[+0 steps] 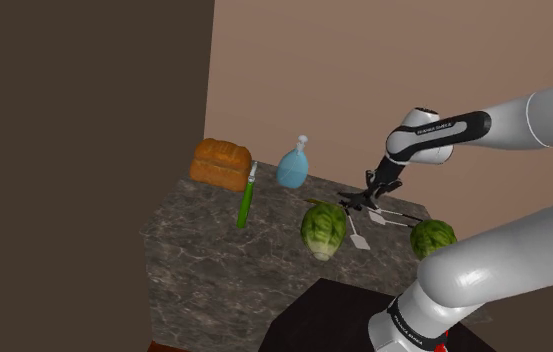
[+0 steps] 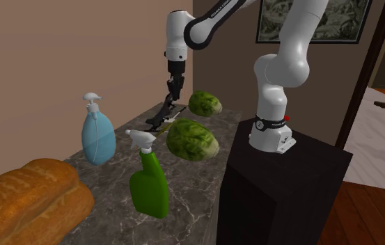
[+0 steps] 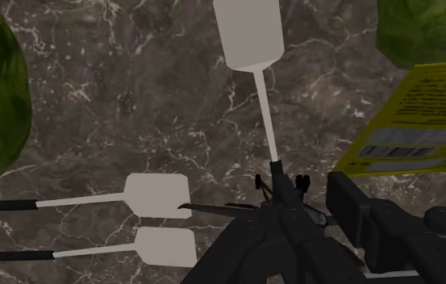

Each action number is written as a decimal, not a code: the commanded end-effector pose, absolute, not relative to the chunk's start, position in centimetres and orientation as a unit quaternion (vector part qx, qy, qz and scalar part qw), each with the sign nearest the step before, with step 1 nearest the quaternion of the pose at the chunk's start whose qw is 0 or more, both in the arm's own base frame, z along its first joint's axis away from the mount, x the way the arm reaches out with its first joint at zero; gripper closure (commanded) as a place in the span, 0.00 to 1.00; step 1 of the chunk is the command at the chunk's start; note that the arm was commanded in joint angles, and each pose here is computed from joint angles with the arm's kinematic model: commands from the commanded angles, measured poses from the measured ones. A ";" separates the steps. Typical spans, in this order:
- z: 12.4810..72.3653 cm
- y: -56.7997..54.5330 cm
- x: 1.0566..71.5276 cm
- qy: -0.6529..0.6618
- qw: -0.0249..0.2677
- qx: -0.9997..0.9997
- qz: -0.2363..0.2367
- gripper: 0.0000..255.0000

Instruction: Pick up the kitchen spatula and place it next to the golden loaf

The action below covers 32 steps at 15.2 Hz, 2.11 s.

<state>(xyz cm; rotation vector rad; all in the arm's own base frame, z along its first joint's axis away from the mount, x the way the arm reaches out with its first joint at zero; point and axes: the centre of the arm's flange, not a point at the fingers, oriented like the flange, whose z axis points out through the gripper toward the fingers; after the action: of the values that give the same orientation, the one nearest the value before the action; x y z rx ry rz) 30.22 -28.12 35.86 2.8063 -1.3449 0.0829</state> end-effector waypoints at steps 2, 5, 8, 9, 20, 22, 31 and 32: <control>37.5 -28.1 30.1 -0.432 0.014 0.901 0.027 1.00; 39.1 -28.1 30.1 -0.432 0.014 0.901 0.027 1.00; 40.6 -28.1 30.1 -0.432 0.014 0.901 0.027 1.00; 41.2 -28.1 30.1 -0.432 0.014 0.901 0.027 1.00; 37.8 -25.3 33.5 -0.412 0.014 0.911 0.027 0.00; 35.2 -25.5 32.9 -0.398 0.014 0.917 0.027 0.00; 23.7 -26.3 30.3 -0.336 0.012 0.941 0.028 0.00; 22.4 -26.4 30.0 -0.329 0.011 0.944 0.028 0.00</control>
<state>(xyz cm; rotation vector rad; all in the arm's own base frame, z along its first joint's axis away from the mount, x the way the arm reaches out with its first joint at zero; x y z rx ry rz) 30.55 -26.36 23.82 2.9345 -1.0520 0.0962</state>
